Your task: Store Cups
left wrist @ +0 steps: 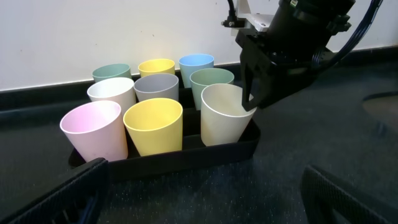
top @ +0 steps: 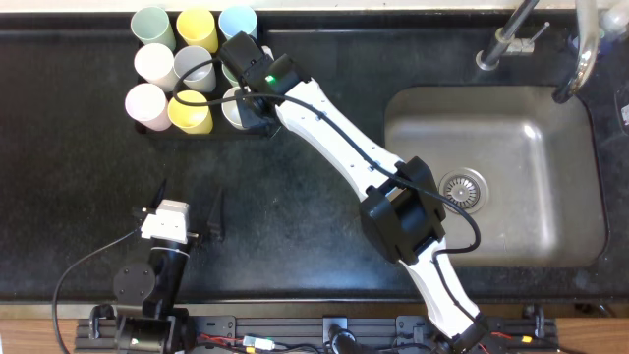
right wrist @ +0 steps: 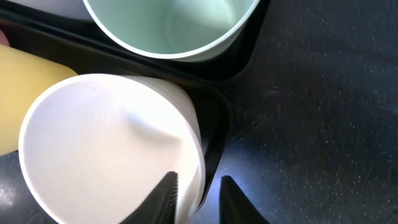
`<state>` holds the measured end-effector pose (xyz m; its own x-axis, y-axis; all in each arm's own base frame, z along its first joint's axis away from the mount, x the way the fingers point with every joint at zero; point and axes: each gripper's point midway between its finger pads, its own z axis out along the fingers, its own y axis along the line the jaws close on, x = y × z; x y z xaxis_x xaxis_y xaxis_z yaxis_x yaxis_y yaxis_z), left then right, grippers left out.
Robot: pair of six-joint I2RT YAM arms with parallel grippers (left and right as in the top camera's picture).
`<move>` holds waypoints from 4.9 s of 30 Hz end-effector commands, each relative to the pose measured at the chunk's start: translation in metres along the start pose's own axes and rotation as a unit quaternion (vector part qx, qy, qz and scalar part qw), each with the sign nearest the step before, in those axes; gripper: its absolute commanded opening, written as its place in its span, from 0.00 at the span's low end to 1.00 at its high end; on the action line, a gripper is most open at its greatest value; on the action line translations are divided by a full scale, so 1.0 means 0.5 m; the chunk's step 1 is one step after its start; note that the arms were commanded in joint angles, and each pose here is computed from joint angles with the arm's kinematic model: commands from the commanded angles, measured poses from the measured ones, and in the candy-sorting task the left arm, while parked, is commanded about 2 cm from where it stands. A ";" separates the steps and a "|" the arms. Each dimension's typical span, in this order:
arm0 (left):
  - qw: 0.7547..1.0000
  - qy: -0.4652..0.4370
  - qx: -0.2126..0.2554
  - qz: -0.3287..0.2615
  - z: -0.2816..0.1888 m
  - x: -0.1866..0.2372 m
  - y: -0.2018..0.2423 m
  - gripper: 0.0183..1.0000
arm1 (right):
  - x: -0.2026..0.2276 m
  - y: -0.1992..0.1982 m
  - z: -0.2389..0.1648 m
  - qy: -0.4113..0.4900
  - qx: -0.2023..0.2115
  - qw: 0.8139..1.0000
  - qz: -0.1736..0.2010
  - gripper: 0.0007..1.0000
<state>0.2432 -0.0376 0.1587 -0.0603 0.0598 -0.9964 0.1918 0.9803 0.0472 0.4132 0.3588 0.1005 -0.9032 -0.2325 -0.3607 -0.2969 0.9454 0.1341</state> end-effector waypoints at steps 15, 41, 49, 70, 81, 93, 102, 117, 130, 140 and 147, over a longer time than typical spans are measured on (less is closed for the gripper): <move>1.000 -0.002 0.002 0.006 -0.001 0.000 0.000 1.00 | -0.137 -0.113 -0.378 -0.171 -0.045 0.983 -0.053 0.60; 1.000 -0.002 0.002 0.006 -0.001 0.000 0.000 1.00 | 0.225 -0.399 -0.696 -0.427 0.054 0.899 -0.081 1.00; 1.000 -0.002 0.002 0.006 -0.001 0.000 0.000 1.00 | 0.300 -0.400 -0.658 -0.519 0.065 0.847 -0.091 1.00; 1.000 -0.002 0.002 0.006 -0.001 0.000 0.000 1.00 | 0.356 -0.441 -0.504 -0.659 -0.003 0.752 0.018 1.00; 1.000 -0.002 0.002 0.006 -0.001 0.000 0.000 1.00 | 0.388 -0.485 -0.431 -0.602 0.097 0.792 -0.013 1.00; 1.000 -0.002 0.002 0.006 -0.001 0.000 0.000 1.00 | 0.406 -0.518 -0.392 -0.564 0.129 0.816 0.015 1.00; 1.000 -0.002 0.002 0.006 -0.001 0.000 0.000 1.00 | 0.407 -0.518 -0.392 -0.564 0.129 0.816 0.015 1.00; 1.000 -0.002 0.002 0.006 -0.001 0.000 0.000 1.00 | 0.407 -0.518 -0.392 -0.564 0.129 0.816 0.015 1.00; 1.000 -0.002 0.002 0.006 -0.001 0.000 0.000 1.00 | 0.407 -0.518 -0.392 -0.564 0.129 0.816 0.015 1.00; 1.000 -0.002 0.002 0.006 -0.001 0.000 0.000 1.00 | 0.407 -0.518 -0.392 -0.564 0.128 0.816 0.015 1.00; 1.000 -0.002 0.002 0.006 -0.001 0.000 0.000 1.00 | 0.407 -0.518 -0.392 -0.564 0.129 0.816 0.015 1.00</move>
<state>0.2432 -0.0376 0.1587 -0.0603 0.0598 -0.9964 0.1918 0.9803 0.0472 0.2455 0.0237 0.1764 -0.0090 0.0158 -0.9998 -0.0831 0.9964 0.0165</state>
